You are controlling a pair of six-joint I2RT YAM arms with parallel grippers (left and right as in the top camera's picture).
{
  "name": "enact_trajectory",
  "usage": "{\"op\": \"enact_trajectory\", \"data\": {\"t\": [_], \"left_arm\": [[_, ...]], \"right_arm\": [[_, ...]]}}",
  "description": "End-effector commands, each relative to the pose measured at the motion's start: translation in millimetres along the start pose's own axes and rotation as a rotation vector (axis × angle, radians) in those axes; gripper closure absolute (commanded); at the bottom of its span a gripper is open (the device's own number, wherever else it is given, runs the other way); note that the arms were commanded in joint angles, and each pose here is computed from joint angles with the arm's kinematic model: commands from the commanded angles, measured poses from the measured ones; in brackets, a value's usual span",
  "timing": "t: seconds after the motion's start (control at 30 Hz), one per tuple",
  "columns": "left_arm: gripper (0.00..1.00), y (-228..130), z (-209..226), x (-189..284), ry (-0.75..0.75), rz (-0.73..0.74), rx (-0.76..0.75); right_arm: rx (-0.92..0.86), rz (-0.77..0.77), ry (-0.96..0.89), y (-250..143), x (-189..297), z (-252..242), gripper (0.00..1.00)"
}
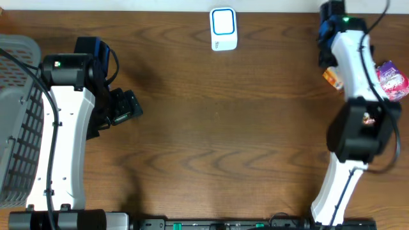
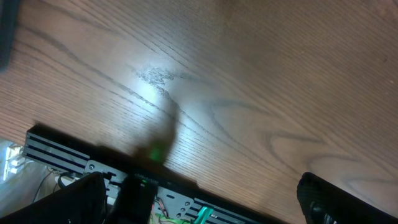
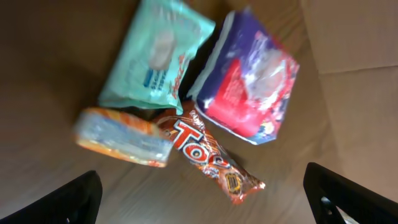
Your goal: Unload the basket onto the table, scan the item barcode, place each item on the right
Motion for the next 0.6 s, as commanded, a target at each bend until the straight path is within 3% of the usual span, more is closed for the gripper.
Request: {"op": "enact_trajectory", "data": {"t": [0.0,0.2,0.57], "left_arm": [[0.02,1.3,1.3,-1.4,0.018,-0.004,0.007],[0.02,1.3,1.3,-1.4,0.018,-0.004,0.007],[0.02,1.3,1.3,-1.4,0.018,-0.004,0.007]], "right_arm": [[-0.119,-0.144,0.129,-0.2,64.3,-37.6,0.01],[-0.218,-0.294,0.155,-23.3,135.6,-93.2,0.01],[-0.304,-0.574,0.453,-99.7,250.4,-151.5,0.01]]}}
Point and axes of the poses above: each gripper's point midway between its finger pads, its own x axis back along the fingers, its own z axis along the line the jaws close on, y = z × x, the point moved 9 cm from there along x, back along the fingers, and after that the axes turned 13 degrees about x, right-handed, at the moved point
